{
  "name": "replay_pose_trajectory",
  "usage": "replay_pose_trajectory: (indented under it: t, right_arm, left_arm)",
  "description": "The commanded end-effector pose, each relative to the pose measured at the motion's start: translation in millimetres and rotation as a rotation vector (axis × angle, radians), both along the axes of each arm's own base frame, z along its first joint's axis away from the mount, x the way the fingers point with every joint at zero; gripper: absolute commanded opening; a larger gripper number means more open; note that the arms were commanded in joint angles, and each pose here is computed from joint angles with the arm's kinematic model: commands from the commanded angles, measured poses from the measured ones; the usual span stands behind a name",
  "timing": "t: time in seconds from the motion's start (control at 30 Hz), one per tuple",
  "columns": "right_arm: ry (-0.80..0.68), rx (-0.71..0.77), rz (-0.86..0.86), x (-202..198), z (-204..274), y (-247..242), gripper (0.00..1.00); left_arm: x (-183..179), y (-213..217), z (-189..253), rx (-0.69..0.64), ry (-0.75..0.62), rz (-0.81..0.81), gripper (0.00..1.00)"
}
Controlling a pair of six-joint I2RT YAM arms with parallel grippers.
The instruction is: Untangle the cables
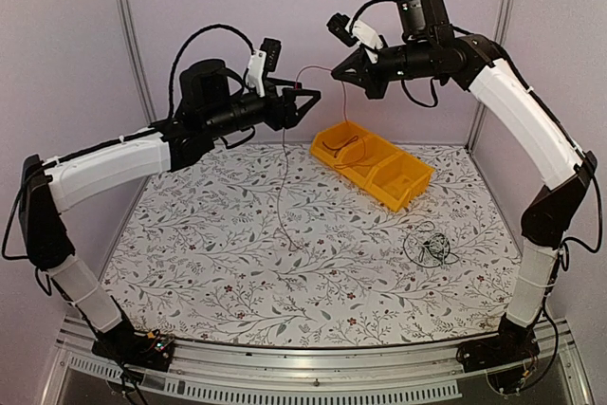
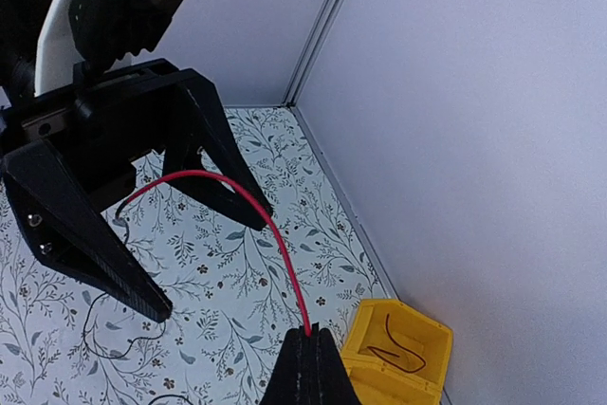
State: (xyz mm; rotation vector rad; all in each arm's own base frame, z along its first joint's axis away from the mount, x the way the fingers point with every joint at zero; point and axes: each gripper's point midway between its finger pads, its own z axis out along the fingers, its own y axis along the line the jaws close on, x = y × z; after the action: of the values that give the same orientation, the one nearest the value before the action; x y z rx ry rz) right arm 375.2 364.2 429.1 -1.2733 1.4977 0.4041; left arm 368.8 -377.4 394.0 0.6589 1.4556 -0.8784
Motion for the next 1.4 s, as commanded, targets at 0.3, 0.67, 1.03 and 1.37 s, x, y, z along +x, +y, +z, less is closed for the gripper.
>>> replay_pose_trajectory:
  t: [0.3, 0.67, 1.03, 1.37]
  right_arm:
    - [-0.014, 0.036, -0.140, 32, -4, 1, 0.00]
    - [-0.353, 0.144, -0.394, 108, 52, -33, 0.00]
    - [-0.580, 0.237, -0.554, 173, 84, -74, 0.00]
    - [-0.767, 0.439, -0.655, 202, 124, -115, 0.00]
  left_arm:
    - [20, 12, 21, -0.043, -0.046, 0.160, 0.59]
    - [-27, 59, 25, -0.023, -0.062, 0.178, 0.88]
    - [-48, 80, -5, -0.033, 0.066, 0.195, 0.84]
    - [-58, 82, -13, -0.023, 0.106, 0.187, 0.82]
